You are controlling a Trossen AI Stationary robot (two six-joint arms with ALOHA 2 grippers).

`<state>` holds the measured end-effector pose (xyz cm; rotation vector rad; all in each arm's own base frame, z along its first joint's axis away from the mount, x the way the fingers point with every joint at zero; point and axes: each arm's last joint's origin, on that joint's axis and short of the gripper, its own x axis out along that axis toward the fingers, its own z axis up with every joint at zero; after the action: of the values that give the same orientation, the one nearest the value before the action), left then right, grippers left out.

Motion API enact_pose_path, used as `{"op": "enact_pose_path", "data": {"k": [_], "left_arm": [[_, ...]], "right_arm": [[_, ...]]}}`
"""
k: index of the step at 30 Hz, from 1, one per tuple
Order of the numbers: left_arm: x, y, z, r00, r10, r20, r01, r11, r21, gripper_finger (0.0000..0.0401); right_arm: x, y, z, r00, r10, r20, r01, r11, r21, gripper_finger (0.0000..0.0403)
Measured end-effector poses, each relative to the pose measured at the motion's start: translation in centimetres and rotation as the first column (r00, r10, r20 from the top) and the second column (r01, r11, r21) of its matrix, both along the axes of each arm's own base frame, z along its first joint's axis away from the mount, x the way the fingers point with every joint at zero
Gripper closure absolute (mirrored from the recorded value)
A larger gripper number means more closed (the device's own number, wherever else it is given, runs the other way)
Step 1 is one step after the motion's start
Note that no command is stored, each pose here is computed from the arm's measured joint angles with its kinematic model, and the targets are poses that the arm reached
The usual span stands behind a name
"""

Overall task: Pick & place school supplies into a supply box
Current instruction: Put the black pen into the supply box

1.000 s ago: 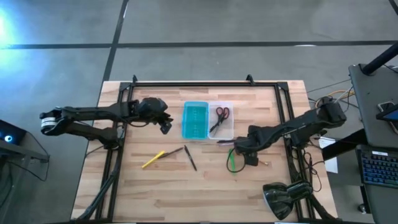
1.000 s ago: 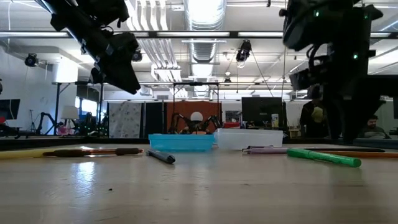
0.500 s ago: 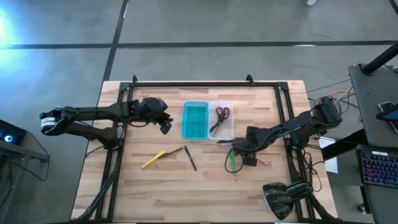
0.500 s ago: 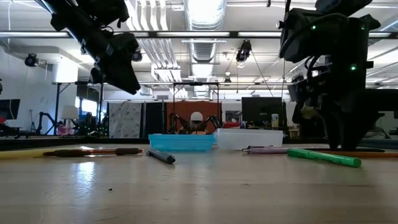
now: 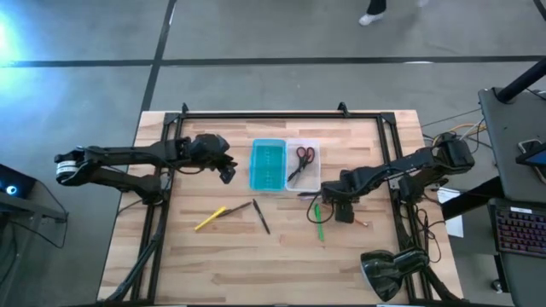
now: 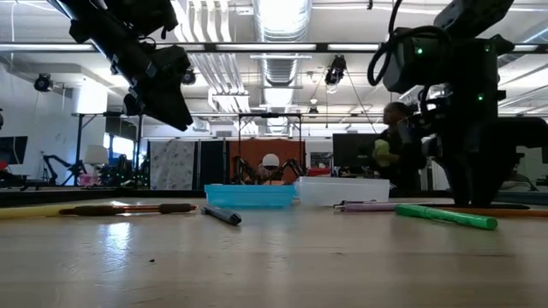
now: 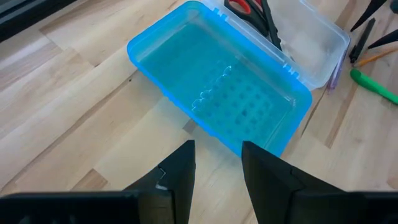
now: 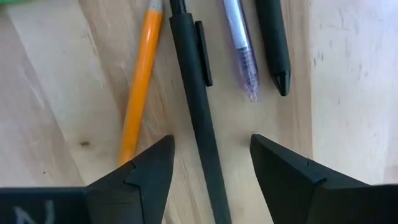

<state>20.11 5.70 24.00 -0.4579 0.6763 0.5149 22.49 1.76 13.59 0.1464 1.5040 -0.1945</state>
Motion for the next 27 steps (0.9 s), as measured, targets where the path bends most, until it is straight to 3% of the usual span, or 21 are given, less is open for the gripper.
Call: {"op": "enact_pose_path", "data": {"k": [6,20,27], "left_arm": [[-0.1,0.0,-0.2,1.000,0.012,-0.004,-0.012,1.000,-0.005,0.0286],[-0.1,0.1,-0.2,0.999,0.041,-0.010,-0.040,0.999,0.017,0.0286],[-0.1,0.1,-0.2,0.999,0.041,-0.010,-0.040,0.999,0.017,0.0286]], "right_arm": [[-0.3,-0.7,-0.9,1.000,-0.005,-0.007,0.005,1.000,0.019,0.0208],[-0.6,-0.8,-1.3,1.000,-0.022,-0.006,0.022,1.000,0.009,0.0360],[-0.6,-0.7,-0.9,0.992,-0.125,-0.017,0.126,0.987,0.099,0.0379]]}}
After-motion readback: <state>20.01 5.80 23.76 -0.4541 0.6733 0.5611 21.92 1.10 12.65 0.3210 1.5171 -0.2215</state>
